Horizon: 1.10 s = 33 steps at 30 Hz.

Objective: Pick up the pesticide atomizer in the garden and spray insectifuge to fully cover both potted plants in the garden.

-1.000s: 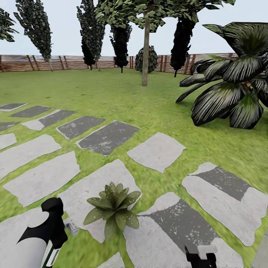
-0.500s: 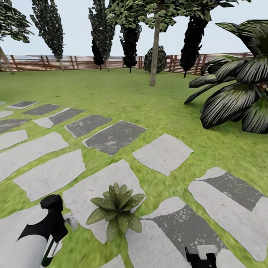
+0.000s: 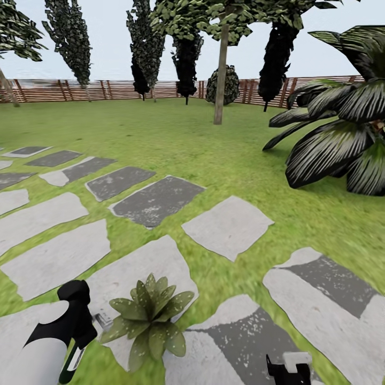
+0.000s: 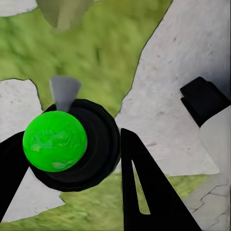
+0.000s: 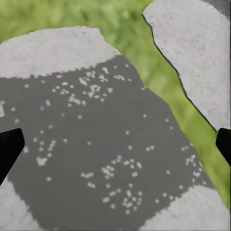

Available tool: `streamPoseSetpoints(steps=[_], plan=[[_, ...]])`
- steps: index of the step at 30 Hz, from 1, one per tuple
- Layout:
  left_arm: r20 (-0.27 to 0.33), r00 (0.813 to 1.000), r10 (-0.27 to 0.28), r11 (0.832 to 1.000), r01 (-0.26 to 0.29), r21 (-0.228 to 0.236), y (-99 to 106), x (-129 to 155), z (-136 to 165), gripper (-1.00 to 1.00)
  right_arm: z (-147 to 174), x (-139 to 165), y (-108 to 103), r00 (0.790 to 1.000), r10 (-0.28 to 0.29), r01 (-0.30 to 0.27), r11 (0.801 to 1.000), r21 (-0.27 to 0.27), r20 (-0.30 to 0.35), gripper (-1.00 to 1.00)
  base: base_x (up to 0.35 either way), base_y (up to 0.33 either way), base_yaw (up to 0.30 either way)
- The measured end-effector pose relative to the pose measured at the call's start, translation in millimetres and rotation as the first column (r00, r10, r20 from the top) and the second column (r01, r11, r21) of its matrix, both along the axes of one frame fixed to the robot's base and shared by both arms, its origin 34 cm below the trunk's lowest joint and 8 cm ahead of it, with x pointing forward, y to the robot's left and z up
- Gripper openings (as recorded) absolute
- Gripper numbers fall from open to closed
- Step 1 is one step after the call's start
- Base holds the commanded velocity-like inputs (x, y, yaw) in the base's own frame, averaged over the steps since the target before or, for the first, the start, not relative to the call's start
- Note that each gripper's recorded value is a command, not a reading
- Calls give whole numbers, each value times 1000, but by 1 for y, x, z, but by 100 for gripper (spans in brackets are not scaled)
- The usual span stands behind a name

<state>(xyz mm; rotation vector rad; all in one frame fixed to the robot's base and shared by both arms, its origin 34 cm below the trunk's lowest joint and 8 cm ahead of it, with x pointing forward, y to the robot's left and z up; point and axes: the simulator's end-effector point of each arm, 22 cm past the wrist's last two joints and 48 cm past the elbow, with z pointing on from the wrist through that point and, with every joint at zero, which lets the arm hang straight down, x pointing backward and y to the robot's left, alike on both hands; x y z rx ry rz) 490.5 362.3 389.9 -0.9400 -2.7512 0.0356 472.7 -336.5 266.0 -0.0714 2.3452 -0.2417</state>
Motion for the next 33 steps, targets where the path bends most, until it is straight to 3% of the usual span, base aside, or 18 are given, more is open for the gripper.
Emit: streamPoseSetpoints(steps=[9, 16, 20, 26, 33], plan=[[2, 1000, -1, 1000, 1, -9, -4, 5, 3, -100, -1, 0, 0, 1000, 0, 0, 1000, 1, -1, 100, -141, -262, 265], [33, 999, 4, 999, -2, -54, -13, 42, 33, -100, -1, 0, 1, 1000, 0, 0, 1000, 2, -2, 100, -272, -205, 278], [41, 999, 3, 998, 0, -59, -16, 48, 38, -100, -1, 0, 1, 1000, 0, 0, 1000, 2, -1, 100, -116, -279, 278], [81, 997, 1, 999, 2, -46, -13, 59, 47, -100, 0, 0, 1, 1000, 0, 0, 1000, 1, 0, 100, 48, -310, 154], [61, 998, -6, 1000, 6, -3, -4, 51, 45, -100, 0, 0, 1, 1000, 0, 0, 1000, 1, 0, 100, 36, -312, 6]])
